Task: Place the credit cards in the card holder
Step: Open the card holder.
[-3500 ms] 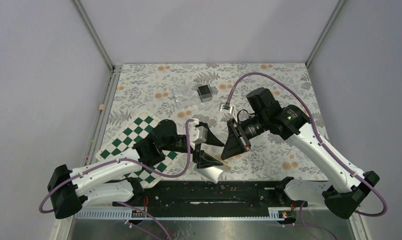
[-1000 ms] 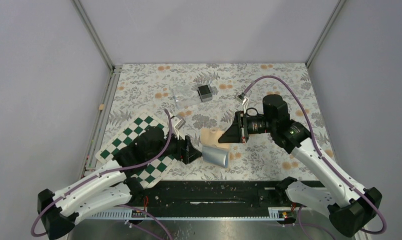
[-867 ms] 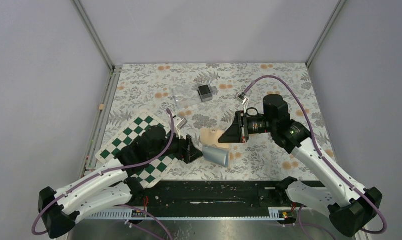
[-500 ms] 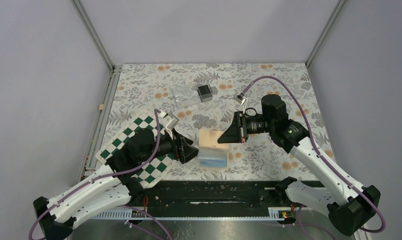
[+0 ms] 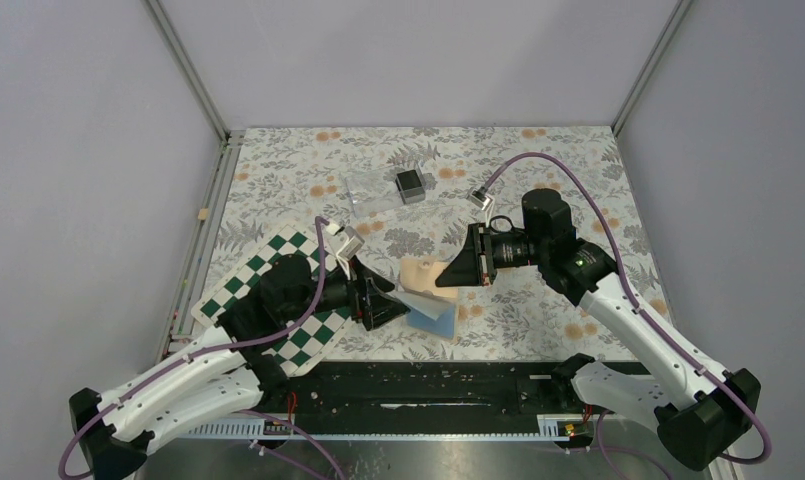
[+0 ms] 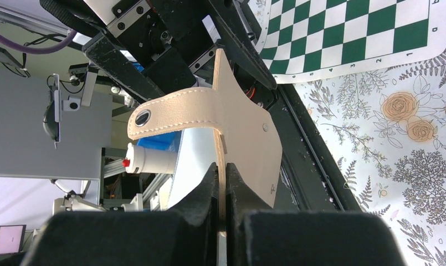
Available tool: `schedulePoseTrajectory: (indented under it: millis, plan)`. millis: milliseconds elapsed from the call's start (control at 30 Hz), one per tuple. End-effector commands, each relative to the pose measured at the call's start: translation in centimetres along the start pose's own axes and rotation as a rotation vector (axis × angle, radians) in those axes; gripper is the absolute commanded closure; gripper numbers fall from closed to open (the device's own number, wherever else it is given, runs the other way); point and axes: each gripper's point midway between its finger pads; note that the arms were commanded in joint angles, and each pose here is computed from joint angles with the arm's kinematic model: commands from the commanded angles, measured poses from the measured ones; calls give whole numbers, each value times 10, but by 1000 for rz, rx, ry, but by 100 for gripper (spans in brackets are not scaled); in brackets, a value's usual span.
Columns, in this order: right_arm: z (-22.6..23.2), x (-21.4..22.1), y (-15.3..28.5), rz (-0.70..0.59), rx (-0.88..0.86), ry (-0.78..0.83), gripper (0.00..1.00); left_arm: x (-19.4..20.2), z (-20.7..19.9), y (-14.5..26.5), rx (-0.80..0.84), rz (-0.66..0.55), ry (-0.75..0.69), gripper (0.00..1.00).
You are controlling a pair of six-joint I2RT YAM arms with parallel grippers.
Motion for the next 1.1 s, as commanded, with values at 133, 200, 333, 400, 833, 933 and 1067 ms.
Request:
schedulePoseTrajectory:
  millis: [133, 200, 333, 400, 833, 933, 1067]
  plan:
    - [11, -1, 1, 19, -59, 22, 100, -29, -28, 9, 111, -70, -78, 20]
    - [12, 0, 1, 27, -67, 26, 100, -30, -33, 9, 141, -69, -89, 19]
    - [14, 2, 1, 42, -83, 30, 100, -27, -41, 9, 188, -38, -107, 17]
    - [15, 3, 2, 46, -89, 32, 100, -26, -42, 9, 193, -27, -110, 17]
    - [23, 11, 4, 88, -161, 63, 100, -24, -38, 2, 192, -34, -97, 15]
    - [24, 13, 4, 95, -177, 54, 100, -28, -35, -1, 177, -63, -95, 15]
    - [26, 12, 4, 87, -189, 50, 100, -37, -31, -3, 155, -116, -100, 15]
Point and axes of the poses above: each gripper's point midway between its finger pads, its own y axis back along the fingers, its own z axis along the line the jaws close on, x = y × z, and after that the axes turned 5 degrees about -y, right-handed
